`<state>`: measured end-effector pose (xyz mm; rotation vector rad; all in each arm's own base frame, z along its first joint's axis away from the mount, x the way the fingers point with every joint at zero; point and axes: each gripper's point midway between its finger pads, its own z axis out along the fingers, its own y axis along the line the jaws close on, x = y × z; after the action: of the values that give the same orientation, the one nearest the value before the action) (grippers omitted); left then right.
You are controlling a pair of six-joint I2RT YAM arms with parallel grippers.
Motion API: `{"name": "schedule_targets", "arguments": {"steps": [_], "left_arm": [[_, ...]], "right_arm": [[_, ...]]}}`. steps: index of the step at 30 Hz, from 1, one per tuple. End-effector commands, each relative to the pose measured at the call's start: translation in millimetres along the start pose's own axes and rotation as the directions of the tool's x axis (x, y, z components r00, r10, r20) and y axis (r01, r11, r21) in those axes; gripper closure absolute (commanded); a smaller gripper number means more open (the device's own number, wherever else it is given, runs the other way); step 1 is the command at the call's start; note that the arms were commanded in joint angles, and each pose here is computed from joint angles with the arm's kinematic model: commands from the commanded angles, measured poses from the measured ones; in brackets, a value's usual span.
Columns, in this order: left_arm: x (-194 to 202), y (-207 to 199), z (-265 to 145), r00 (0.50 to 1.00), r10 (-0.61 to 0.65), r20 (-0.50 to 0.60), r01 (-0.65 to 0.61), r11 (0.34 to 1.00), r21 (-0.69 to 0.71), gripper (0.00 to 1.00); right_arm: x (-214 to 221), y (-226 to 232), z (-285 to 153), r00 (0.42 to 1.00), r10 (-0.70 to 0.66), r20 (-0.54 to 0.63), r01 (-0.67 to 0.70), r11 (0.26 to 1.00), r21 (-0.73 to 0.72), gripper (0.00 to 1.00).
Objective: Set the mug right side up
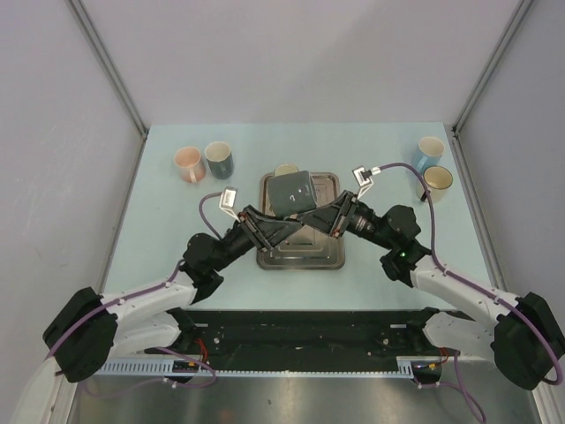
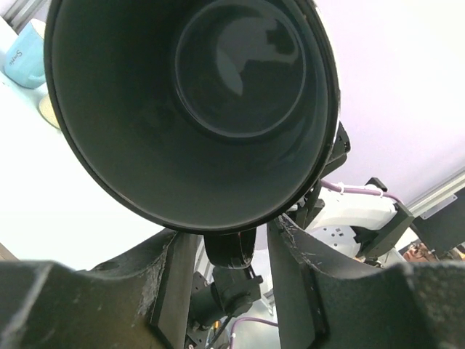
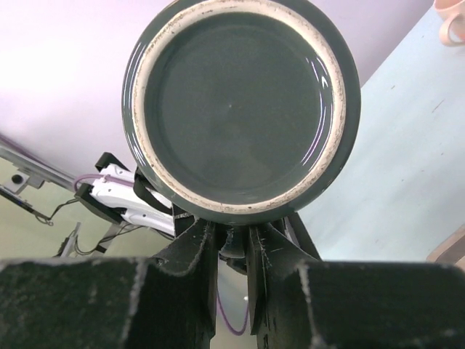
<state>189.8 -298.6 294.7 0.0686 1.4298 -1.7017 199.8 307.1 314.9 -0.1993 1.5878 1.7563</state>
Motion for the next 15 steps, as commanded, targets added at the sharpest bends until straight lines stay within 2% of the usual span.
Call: {"name": "schedule_targets", "arguments": {"steps": [1,8,14,15], "left_arm": [[-27.4,-40.3,12.8,0.997,-0.023,0.071,0.015,0.993,0.121,0.53],[-34.4,-45.7,15.2,0.994,-0.056,0.096,0.043,0.99,0.136,0.63],[-36.7,-50.2,15.7,0.992,-0.073,0.101,0.057,0.986,0.155,0.75],[-37.0,-50.8,15.5,0.992,-0.073,0.102,0.056,0.986,0.156,0.79]], "right_arm": [[-8.5,25.2,-1.1,0.992,-0.121,0.041,0.123,0.991,-0.046,1.0],[-4.3,23.6,-1.7,0.99,-0.136,0.027,0.137,0.99,-0.038,1.0],[1.2,19.6,-1.5,0.989,-0.145,0.01,0.145,0.989,-0.023,1.0],[1.5,19.6,-1.6,0.989,-0.147,0.009,0.147,0.989,-0.022,1.0]]}}
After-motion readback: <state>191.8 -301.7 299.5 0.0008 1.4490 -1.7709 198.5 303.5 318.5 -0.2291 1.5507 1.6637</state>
